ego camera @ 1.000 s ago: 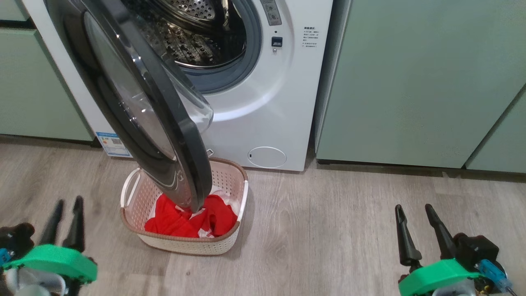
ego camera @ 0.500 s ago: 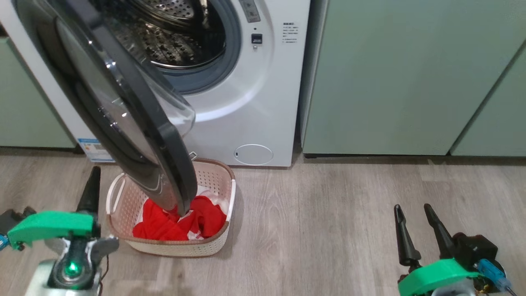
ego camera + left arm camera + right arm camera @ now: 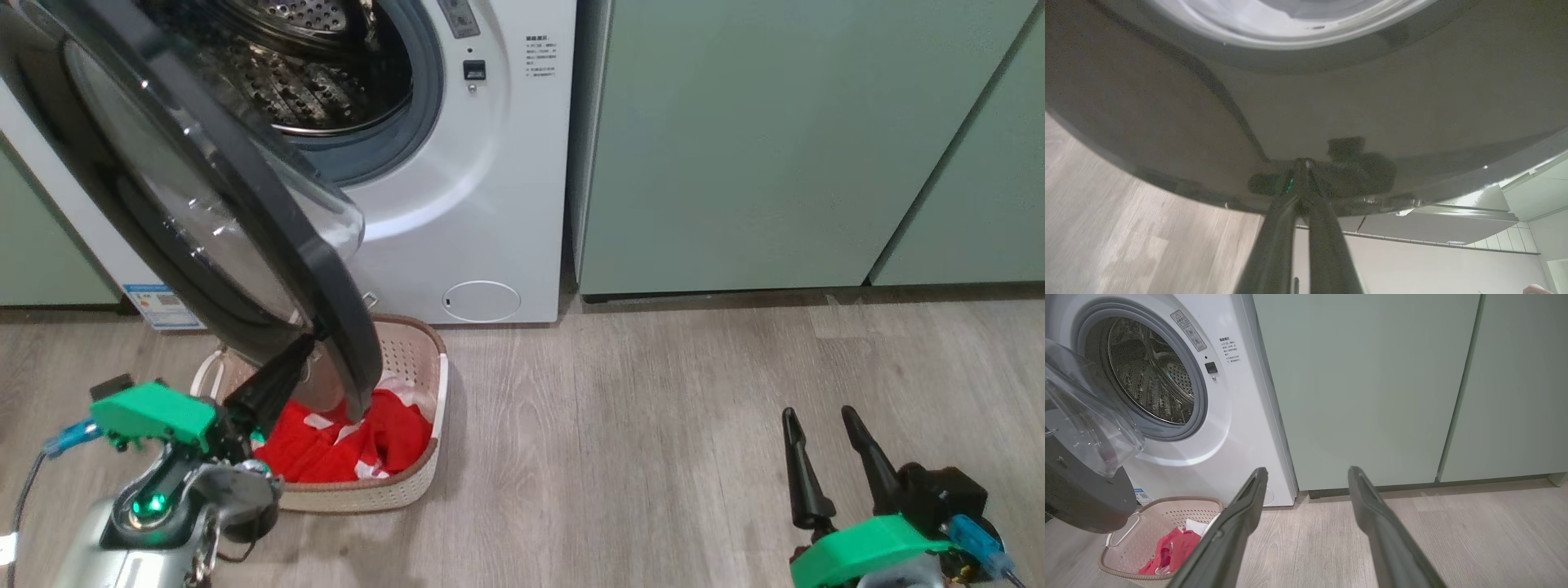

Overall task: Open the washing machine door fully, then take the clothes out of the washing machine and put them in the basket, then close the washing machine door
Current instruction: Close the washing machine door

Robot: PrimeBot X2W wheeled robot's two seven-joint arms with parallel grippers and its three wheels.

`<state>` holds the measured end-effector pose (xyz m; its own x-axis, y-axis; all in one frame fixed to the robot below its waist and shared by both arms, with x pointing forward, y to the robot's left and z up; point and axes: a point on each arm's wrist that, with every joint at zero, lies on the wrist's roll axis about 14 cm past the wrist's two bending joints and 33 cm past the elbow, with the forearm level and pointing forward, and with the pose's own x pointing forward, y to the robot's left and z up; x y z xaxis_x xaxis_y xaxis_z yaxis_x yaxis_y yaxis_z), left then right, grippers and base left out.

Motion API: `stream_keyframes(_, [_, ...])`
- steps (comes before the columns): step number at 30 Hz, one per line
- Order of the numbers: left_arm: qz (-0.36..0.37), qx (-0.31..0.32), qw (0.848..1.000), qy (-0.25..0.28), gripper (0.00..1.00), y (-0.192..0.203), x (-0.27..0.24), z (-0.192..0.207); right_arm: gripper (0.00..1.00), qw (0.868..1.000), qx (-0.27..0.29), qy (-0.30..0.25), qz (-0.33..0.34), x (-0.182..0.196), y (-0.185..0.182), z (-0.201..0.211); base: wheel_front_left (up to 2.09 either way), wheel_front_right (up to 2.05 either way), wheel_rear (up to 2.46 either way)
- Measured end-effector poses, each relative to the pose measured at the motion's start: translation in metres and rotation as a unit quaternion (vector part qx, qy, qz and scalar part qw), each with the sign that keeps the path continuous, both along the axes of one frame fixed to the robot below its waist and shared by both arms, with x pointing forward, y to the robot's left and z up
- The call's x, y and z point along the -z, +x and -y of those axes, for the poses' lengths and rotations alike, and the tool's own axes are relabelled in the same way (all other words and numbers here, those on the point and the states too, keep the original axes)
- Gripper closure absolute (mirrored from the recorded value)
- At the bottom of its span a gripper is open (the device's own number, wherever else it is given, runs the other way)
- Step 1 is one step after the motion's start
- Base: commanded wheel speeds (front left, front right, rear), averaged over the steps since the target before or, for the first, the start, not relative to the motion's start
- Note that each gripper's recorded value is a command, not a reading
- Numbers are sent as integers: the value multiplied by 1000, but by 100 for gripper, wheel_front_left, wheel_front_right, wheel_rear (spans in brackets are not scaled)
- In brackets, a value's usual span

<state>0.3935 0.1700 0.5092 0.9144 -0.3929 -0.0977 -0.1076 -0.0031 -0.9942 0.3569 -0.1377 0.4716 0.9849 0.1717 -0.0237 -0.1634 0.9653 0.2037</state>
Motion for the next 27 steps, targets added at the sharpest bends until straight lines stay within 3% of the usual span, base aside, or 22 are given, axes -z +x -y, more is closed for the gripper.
stream_keyframes(7, [-3, 36, 999, -4, 100, 10, -3, 17, 0, 1000, 6, 0, -7, 4, 0, 4, 0, 0, 0])
stream_keyframes(27, [2, 76, 997, 7, 100, 116, -2, 63, 0, 998, 49, -13, -29, 20, 24, 33, 0, 0, 0])
